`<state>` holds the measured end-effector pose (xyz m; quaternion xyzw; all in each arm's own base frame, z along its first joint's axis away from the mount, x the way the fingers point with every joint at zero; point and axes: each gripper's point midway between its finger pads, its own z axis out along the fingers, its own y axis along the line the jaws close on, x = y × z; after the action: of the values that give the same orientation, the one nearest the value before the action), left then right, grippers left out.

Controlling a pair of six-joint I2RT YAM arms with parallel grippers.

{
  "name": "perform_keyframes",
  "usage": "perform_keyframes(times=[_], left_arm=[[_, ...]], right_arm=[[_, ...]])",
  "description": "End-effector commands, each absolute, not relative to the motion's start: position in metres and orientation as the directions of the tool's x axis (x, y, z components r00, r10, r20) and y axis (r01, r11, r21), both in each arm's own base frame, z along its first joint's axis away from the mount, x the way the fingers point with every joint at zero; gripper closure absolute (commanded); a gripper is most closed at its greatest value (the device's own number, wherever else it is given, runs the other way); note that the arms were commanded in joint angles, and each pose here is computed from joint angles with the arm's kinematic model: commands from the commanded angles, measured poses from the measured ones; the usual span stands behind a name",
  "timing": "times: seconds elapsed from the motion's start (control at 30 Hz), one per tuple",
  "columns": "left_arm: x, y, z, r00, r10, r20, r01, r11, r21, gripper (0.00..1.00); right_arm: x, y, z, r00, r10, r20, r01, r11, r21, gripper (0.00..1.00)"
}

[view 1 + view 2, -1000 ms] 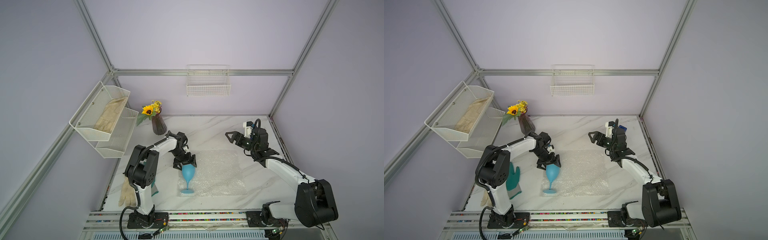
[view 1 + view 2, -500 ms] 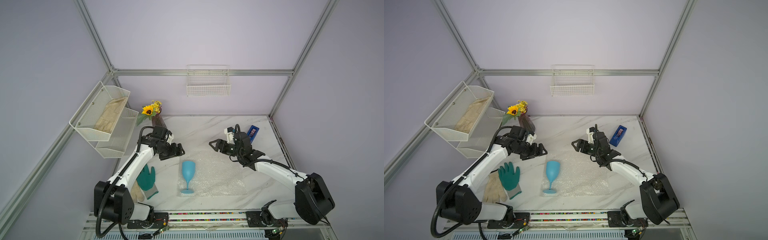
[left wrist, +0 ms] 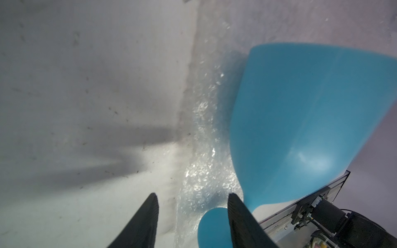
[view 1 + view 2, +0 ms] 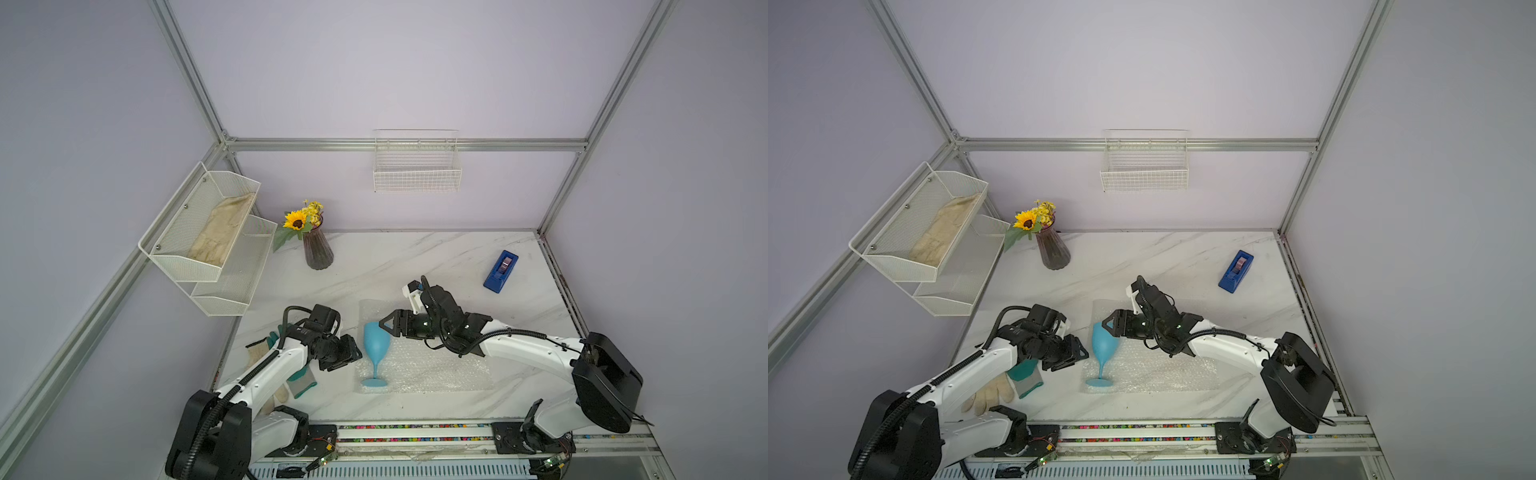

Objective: Wrap wine glasses in bubble wrap
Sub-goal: Wrap the wine glass in bubble wrap.

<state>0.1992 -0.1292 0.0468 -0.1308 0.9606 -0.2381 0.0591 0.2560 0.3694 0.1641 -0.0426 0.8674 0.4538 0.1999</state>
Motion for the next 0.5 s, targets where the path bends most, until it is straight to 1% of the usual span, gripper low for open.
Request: perform_keyframes(times=[0.0, 0.1, 0.17, 0.27, 0.37, 0.47], left_arm=[[0.206, -0.137, 0.046, -0.947, -0.309, -0.092, -0.218, 0.823, -0.525, 0.49], [0.204, -0.144, 0.047, -0.953, -0.287, -0.095, -0.188, 0.809, -0.557, 0.5], [0.2, -0.148, 0.042, -0.957, -0.279, -0.078, -0.187, 0.8, -0.57, 0.5], [0.194, -0.149, 0.033, -0.961, -0.274, -0.046, -0.2, 0.795, -0.573, 0.51], [0.193, -0.15, 0.03, -0.963, -0.267, -0.044, -0.196, 0.798, -0.57, 0.51], [0.193, -0.153, 0.033, -0.964, -0.261, -0.052, -0.182, 0.788, -0.588, 0.55]], right_arm=[[0.26, 0.378, 0.164, -0.92, 0.129, -0.369, -0.225, 0.597, 0.77, 0.31], [0.258, 0.384, 0.158, -0.927, 0.114, -0.356, -0.221, 0.601, 0.768, 0.34], [0.258, 0.385, 0.155, -0.932, 0.121, -0.341, -0.203, 0.605, 0.77, 0.34], [0.258, 0.383, 0.154, -0.933, 0.144, -0.33, -0.185, 0.595, 0.782, 0.35], [0.259, 0.383, 0.153, -0.933, 0.148, -0.326, -0.178, 0.599, 0.781, 0.35], [0.259, 0.383, 0.149, -0.937, 0.14, -0.322, -0.174, 0.612, 0.772, 0.35]])
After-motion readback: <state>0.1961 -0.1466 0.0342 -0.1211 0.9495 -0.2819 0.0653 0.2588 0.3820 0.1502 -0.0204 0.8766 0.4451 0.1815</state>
